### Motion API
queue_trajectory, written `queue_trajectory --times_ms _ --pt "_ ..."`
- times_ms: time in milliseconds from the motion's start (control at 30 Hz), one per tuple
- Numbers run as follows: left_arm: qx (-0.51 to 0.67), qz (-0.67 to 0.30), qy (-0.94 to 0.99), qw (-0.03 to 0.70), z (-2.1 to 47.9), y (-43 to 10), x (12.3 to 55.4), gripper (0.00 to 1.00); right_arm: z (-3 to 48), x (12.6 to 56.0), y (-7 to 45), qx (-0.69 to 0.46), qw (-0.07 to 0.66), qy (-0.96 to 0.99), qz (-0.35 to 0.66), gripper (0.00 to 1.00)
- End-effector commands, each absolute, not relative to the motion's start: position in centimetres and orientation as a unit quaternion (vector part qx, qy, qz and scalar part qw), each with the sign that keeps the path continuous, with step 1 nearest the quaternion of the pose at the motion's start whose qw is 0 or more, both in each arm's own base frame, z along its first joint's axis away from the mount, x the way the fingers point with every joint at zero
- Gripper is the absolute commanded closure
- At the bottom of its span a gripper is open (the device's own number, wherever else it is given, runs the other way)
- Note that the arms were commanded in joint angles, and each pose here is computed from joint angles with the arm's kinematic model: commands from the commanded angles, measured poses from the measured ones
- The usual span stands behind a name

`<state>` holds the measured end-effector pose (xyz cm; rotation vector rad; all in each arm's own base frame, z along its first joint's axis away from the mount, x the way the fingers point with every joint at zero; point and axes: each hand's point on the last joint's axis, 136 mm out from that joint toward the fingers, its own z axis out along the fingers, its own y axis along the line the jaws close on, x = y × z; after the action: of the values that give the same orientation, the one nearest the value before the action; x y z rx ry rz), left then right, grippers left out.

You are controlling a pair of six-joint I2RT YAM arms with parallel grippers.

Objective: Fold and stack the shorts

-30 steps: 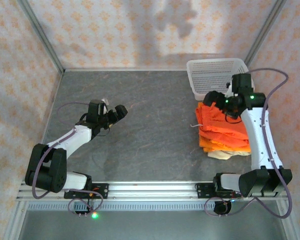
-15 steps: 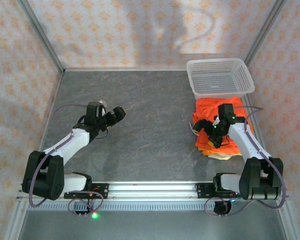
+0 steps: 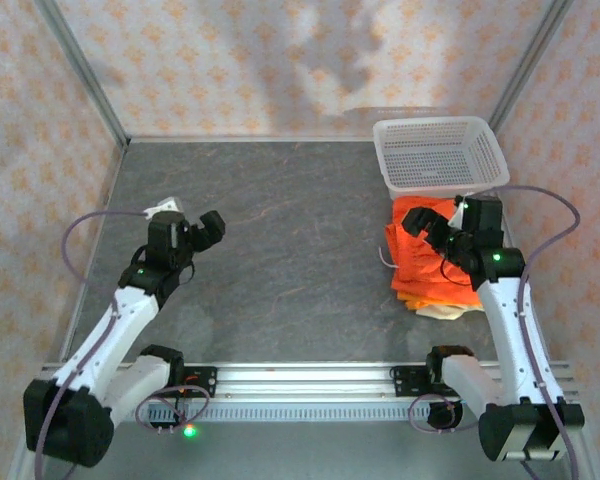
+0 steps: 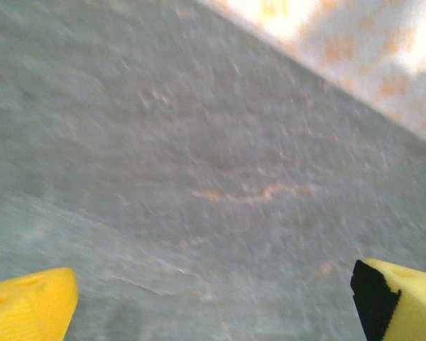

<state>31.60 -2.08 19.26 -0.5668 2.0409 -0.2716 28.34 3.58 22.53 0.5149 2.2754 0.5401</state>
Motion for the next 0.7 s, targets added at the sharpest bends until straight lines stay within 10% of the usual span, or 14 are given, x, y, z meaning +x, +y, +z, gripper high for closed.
queue_trajectory --times_ms 0,667 --pt "-0.245 0.021 0.811 0.531 20.8 2.7 29.5 0.00 23.9 31.1 1.0 0.176 0.473 0.852 0.141 0.01" --pt "-0.251 0.176 0.722 0.620 15.2 7.5 28.5 0.00 12.9 38.5 -1.8 0.110 0.538 0.835 0.034 0.01"
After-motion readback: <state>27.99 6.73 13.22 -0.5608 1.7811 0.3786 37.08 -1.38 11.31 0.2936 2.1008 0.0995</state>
